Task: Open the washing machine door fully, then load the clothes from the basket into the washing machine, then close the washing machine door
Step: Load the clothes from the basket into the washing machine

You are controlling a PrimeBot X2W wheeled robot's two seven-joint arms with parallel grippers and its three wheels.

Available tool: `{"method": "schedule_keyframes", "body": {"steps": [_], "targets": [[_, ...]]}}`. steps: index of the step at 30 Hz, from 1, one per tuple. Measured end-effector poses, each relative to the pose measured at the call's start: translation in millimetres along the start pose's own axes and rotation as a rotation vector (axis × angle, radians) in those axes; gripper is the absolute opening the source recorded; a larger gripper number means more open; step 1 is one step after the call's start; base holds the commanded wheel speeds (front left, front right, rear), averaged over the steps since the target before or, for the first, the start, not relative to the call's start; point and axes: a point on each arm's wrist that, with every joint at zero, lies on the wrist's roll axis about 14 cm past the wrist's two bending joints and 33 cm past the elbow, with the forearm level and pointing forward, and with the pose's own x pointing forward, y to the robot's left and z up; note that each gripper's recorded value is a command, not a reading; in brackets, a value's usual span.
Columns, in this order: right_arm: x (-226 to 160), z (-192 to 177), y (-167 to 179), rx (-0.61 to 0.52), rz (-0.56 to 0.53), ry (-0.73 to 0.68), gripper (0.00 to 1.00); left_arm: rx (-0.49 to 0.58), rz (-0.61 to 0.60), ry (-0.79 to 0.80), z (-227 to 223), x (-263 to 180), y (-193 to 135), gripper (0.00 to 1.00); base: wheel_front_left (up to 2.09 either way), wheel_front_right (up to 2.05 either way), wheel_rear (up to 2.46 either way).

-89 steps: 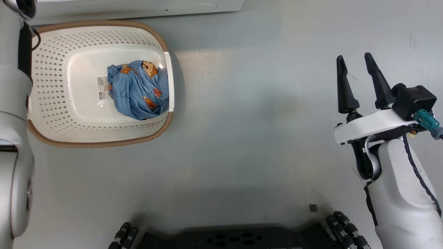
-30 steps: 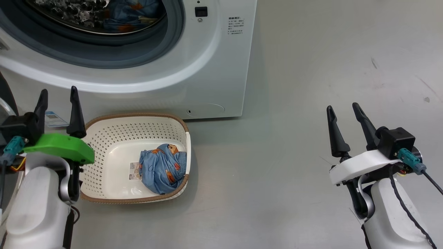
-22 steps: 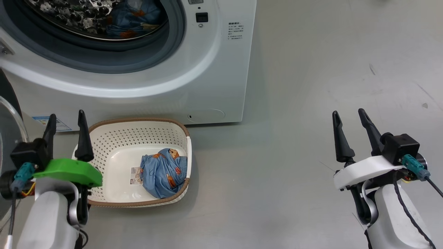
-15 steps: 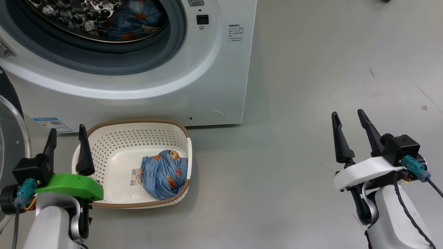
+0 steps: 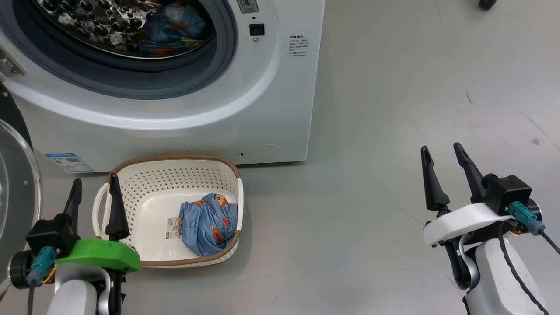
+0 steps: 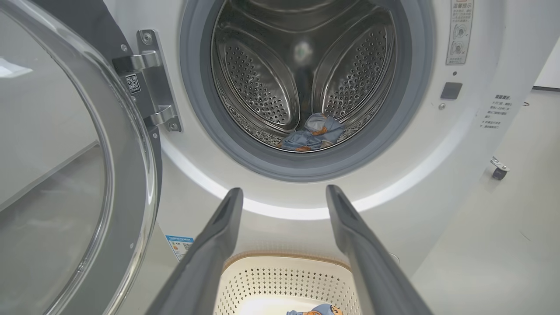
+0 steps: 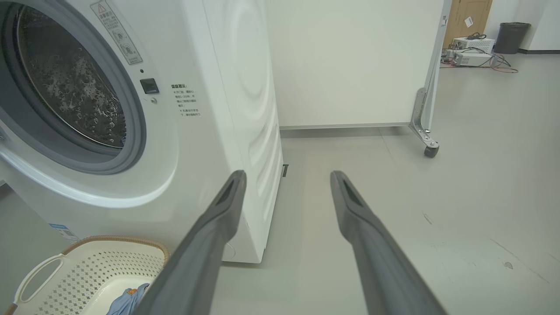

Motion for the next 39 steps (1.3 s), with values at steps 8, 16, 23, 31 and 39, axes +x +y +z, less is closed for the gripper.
{"method": "schedule_keyframes", "body": {"steps": [8, 16, 23, 31, 39], "targets": [[-6.3, 1.7, 1.2, -0.004, 0.0, -0.005, 1.0, 0.007, -0.005, -0.011, 2.5, -10.6, -1.7, 1.0, 0.0, 0.0, 0.0], [-13.7, 3.0, 2.3, -0.005, 0.0, -0.009, 1.0, 0.019, -0.013, -0.024, 6.5, -19.4, -2.3, 1.0, 0.0, 0.0, 0.0], [-13.8, 3.5, 3.0, -0.006, 0.002, -0.011, 1.0, 0.015, -0.02, -0.014, 3.0, -24.4, -3.6, 1.0, 0.0, 0.0, 0.0], [-12.8, 1.9, 3.8, -0.005, 0.005, -0.006, 1.0, 0.017, -0.029, -0.021, 5.1, -24.1, -5.4, 1.0, 0.0, 0.0, 0.0], [-11.3, 0.2, 4.9, -0.004, 0.009, -0.001, 1.0, 0.006, -0.024, -0.02, 4.2, -24.7, -4.4, 1.0, 0.0, 0.0, 0.0]]}}
